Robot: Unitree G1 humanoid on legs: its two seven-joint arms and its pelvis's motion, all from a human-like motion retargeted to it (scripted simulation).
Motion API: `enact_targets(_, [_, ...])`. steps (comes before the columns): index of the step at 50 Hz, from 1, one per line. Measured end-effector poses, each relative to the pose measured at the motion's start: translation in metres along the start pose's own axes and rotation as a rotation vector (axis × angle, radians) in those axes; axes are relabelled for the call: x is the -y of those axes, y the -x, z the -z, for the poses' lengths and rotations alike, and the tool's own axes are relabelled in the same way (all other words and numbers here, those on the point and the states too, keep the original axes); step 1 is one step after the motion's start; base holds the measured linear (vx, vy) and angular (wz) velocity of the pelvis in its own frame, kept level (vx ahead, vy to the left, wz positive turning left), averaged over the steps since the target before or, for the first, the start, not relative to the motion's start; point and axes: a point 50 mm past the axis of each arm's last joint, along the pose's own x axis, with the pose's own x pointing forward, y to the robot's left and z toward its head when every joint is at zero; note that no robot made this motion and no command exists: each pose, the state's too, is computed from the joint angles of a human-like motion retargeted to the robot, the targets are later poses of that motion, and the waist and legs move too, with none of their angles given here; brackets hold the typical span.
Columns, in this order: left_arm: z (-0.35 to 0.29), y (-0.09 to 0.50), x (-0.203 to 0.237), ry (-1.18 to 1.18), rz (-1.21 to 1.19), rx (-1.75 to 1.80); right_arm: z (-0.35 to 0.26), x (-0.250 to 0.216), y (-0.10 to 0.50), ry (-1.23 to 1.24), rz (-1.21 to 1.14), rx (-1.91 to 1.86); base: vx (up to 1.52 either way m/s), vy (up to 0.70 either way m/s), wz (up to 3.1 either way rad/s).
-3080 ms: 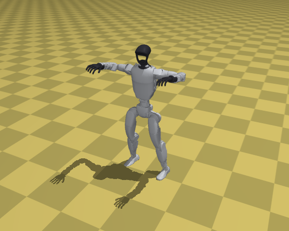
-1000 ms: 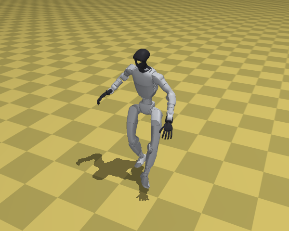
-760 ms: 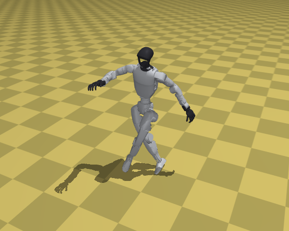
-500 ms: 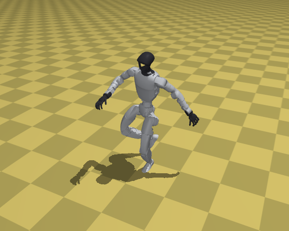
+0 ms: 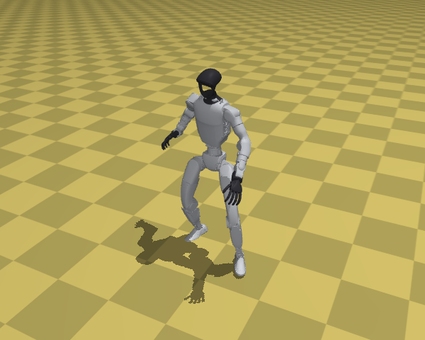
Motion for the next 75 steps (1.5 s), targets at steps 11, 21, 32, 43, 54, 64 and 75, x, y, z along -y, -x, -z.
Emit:
enact_targets(11, [0.191, 0.141, 0.008, -0.273, 0.284, -0.628, -0.392, 0.085, 0.102, 0.058, 0.292, 1.3, 0.16, -0.99, -1.49])
enact_targets(21, [0.263, 0.394, 0.006, -0.015, 0.423, -1.385, -0.39, 0.063, 0.185, -0.061, 0.147, 1.676, 0.8, -0.74, -1.95])
enact_targets(32, [0.172, 0.12, 0.023, -0.282, 0.338, -0.597, -0.215, -0.045, 0.018, -0.258, -0.218, 0.556, 0.47, -0.66, 1.77])
enact_targets(43, [-0.062, 0.023, -0.057, 0.067, -0.237, 0.411, -0.021, -0.04, 0.023, -0.437, -0.152, 0.028, 0.35, -0.89, 1.08])
enact_targets(54, [-0.024, 0.027, -0.034, 0.144, -0.124, 0.193, -0.076, -0.018, -0.015, -0.421, -0.043, 0.072, 0.01, -0.7, 0.47])
enact_targets(64, [0.143, 0.127, 0.043, -0.051, 0.175, -0.493, -0.275, 0.02, 0.038, -0.245, -0.028, 0.868, 0.23, -0.41, -0.74])
enact_targets(75, [0.216, 0.248, 0.088, 0.066, 0.373, -1.116, -0.328, -0.002, 0.086, -0.208, -0.047, 1.097, 0.27, -0.17, -1.39])
